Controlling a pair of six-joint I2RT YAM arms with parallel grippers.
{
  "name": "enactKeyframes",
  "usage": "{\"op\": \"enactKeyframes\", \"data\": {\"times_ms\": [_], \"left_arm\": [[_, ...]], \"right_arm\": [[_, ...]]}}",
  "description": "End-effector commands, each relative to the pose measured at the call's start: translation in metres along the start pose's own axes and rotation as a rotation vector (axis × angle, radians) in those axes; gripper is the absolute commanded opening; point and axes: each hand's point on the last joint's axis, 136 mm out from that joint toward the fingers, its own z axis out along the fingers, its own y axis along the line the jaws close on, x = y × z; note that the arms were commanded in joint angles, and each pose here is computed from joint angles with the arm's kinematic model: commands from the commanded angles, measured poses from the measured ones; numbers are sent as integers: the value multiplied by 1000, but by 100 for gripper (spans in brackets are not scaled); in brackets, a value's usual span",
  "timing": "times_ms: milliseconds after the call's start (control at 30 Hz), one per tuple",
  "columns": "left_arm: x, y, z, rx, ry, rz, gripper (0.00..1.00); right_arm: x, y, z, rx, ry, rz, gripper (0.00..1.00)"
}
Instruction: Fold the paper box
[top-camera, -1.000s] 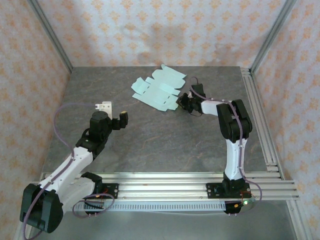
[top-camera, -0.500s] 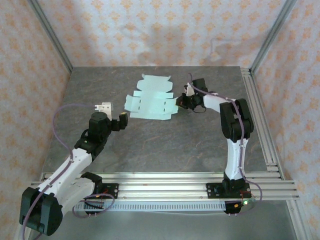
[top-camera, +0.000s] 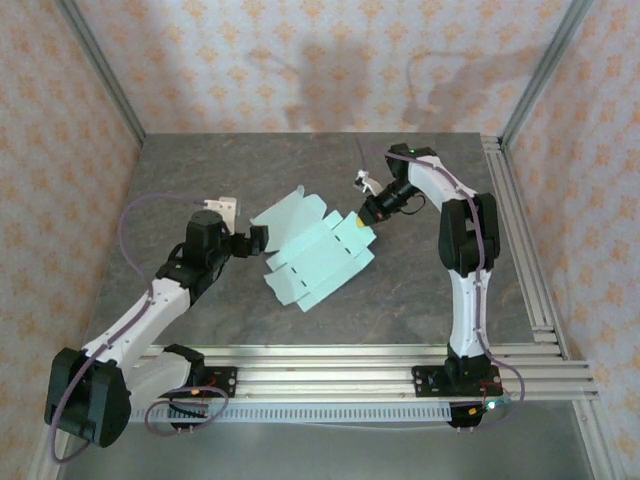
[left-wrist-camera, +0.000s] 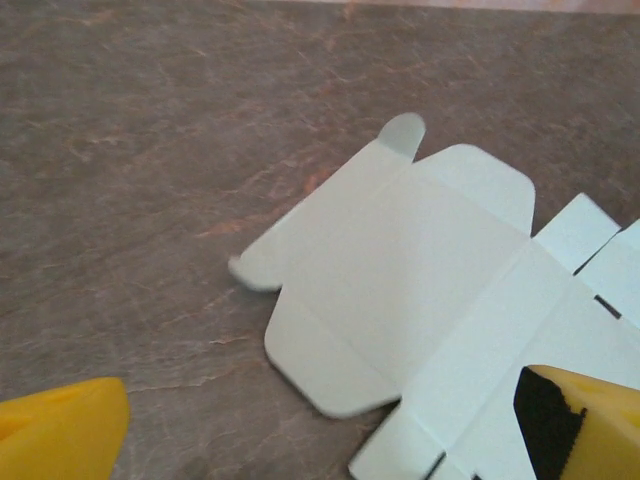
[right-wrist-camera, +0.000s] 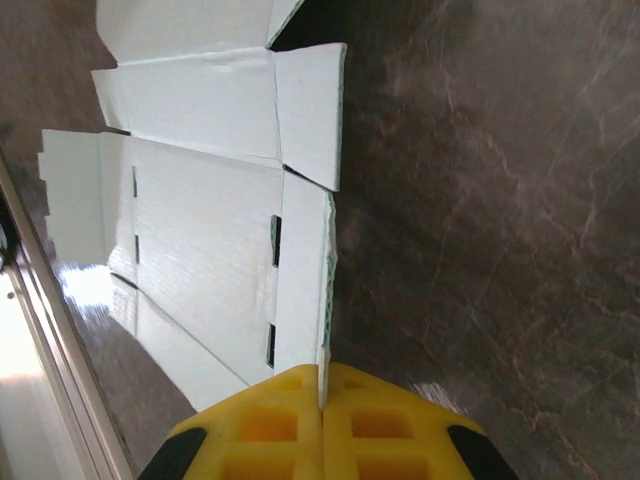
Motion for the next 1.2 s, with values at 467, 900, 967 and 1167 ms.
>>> {"op": "enactKeyframes", "data": {"times_ms": [467,900,967,1167], "left_arm": [[1,-49,91,171,280,-233,100],[39,-46,156,101,463,-414,65],[48,-44,153,88,480,-421,65],[77,-32,127,33,498,-467,66]], "right_arm": [[-8,5,-61,359,-511,273,77],[40,96,29,181,-552,367,76],[47,96,39,167,-538,393,76],[56,67,51,253,-500,407,76]]}}
